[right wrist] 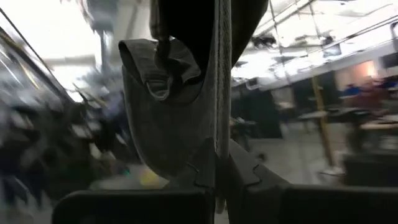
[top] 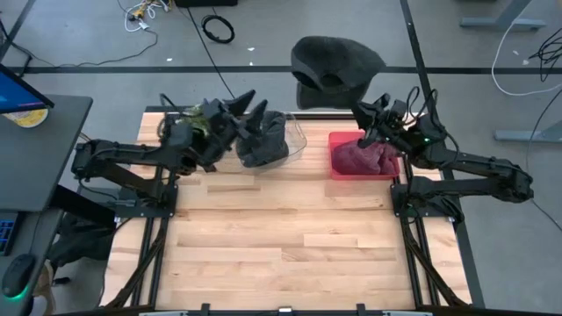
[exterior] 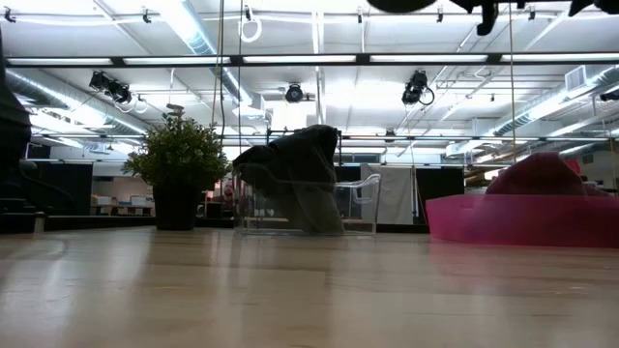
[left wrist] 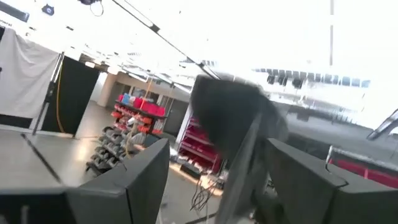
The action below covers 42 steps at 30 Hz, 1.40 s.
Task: Pick & Place hat
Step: Put the black cap into the transparent bin
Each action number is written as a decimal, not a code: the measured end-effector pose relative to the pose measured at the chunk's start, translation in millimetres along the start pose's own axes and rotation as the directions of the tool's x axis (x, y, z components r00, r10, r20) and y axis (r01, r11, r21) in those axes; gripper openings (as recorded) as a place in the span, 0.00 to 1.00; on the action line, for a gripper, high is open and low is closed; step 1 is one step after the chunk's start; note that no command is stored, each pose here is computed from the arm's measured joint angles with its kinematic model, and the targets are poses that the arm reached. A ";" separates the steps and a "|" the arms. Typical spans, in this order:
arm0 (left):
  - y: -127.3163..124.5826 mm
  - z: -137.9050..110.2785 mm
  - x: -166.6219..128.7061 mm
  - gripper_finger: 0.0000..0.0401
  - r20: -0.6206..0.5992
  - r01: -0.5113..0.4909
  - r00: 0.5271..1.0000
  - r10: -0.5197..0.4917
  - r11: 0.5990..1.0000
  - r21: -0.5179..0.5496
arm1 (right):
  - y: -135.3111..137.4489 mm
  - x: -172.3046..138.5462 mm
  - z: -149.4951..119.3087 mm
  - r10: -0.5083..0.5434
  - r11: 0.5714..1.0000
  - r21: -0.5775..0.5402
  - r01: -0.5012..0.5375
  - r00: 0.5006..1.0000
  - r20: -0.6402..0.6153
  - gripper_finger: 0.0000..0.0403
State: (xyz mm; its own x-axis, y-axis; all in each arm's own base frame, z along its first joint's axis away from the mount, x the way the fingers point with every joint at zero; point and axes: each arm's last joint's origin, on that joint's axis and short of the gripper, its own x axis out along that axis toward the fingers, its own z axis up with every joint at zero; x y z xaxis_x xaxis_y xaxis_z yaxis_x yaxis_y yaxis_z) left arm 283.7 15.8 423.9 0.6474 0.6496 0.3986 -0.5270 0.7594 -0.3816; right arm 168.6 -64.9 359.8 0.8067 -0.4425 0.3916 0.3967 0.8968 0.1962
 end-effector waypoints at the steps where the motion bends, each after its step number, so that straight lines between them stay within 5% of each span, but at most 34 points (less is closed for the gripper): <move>1: 1.1 5.8 -1.5 0.66 0.010 0.003 1.000 -0.003 1.000 -0.001 | -0.6 -2.0 -0.6 -0.010 1.000 -0.029 0.009 1.000 -0.024 0.01; 7: 9.8 27.7 -6.9 0.64 0.008 -0.011 1.000 0.009 0.987 0.158 | -0.8 -6.9 -16.8 0.000 0.996 -0.091 -0.020 0.977 -0.215 0.01; 12: 11.5 49.0 -1.0 0.66 -0.165 -0.003 0.985 0.053 0.956 0.294 | 5.1 -8.1 -31.2 0.035 0.988 -0.134 -0.084 0.942 -0.333 0.01; 17: 10.6 64.4 7.5 0.67 -0.403 0.055 0.905 0.137 0.901 0.430 | 13.0 -7.2 -39.3 0.086 0.979 -0.140 -0.149 0.922 -0.378 0.01; 24: 4.3 90.6 28.9 0.67 -0.557 0.168 0.825 0.094 0.900 0.401 | 18.2 -4.8 -49.4 0.104 0.971 -0.154 -0.185 0.899 -0.424 0.01; 42: 2.6 15.8 74.4 0.67 -0.835 0.379 0.550 0.019 0.885 0.270 | 28.6 -2.0 -59.6 0.167 0.961 -0.125 -0.248 0.875 -0.455 0.01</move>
State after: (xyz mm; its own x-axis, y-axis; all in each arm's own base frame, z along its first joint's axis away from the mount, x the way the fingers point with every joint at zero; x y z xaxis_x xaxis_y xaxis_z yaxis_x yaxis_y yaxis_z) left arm 321.7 66.7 465.8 0.8057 0.3413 -0.4841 -0.3701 0.9282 0.0385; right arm 204.4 -38.3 311.0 0.9711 -0.2364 -0.0334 0.2358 0.9716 -0.0210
